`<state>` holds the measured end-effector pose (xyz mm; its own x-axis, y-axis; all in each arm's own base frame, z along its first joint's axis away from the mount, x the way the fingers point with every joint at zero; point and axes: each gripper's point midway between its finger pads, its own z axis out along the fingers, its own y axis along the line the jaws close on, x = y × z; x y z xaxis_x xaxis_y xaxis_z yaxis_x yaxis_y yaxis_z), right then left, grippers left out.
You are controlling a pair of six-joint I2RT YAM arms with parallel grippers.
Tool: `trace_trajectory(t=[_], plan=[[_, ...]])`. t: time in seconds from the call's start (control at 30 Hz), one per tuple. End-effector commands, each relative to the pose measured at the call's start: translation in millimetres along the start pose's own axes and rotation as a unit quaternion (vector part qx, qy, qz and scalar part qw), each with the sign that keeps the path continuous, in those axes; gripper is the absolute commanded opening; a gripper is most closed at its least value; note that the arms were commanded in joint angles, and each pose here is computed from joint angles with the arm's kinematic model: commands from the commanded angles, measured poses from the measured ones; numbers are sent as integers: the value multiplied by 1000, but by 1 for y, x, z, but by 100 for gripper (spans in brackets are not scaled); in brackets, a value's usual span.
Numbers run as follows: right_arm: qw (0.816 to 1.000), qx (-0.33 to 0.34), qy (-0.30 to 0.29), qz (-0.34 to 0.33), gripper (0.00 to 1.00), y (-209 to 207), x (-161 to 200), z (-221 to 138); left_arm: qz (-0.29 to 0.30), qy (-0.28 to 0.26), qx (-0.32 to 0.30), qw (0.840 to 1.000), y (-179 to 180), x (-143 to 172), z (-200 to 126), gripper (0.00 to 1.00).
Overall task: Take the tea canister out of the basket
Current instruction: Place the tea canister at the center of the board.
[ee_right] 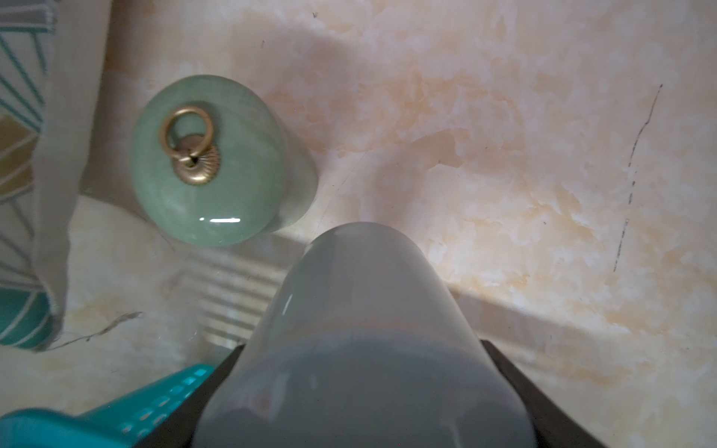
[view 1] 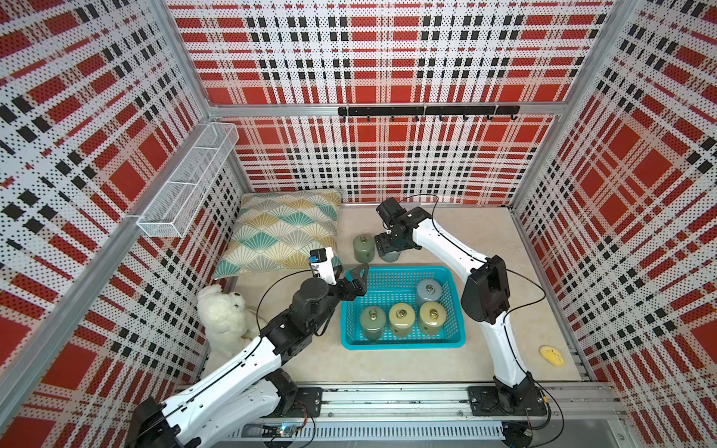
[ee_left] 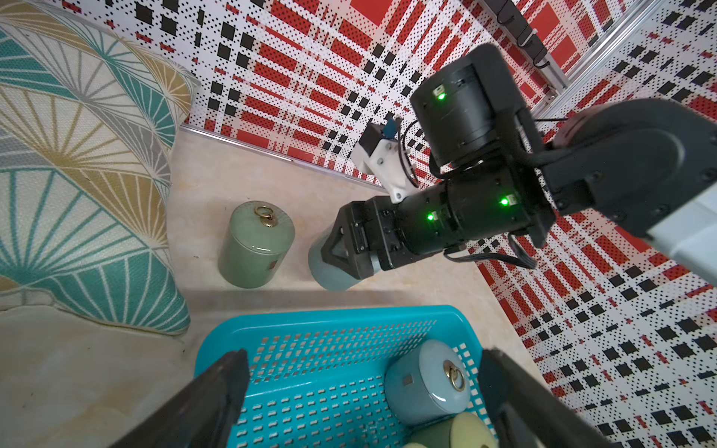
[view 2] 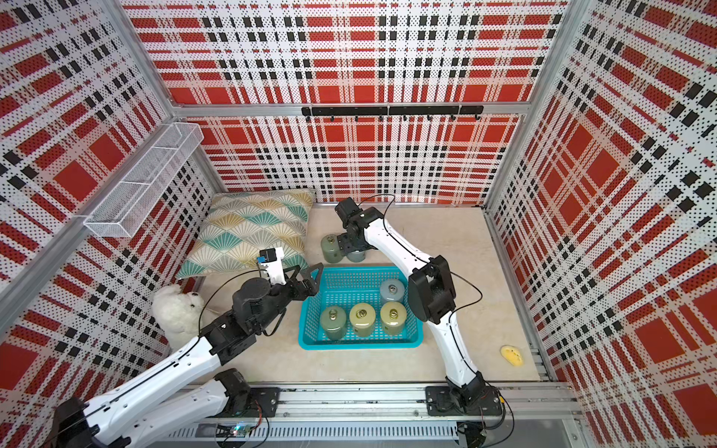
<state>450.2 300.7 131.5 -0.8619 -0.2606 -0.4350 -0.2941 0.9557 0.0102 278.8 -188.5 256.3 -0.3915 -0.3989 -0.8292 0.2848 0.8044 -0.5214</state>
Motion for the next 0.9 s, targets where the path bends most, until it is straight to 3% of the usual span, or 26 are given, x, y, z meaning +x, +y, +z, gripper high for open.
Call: trace_trajectory(t=[0.0, 0.47, 0.87], plan=[[999, -11, -35, 10, 75, -1, -22, 2, 4, 5, -7, 1000, 2, 4, 1, 99], [1000, -8, 8, 13, 76, -9, -4, 54, 8, 12, -12, 1000, 4, 8, 5, 99], [999, -9, 28, 13, 77, -8, 6, 68, 10, 13, -15, 1000, 5, 9, 6, 99]])
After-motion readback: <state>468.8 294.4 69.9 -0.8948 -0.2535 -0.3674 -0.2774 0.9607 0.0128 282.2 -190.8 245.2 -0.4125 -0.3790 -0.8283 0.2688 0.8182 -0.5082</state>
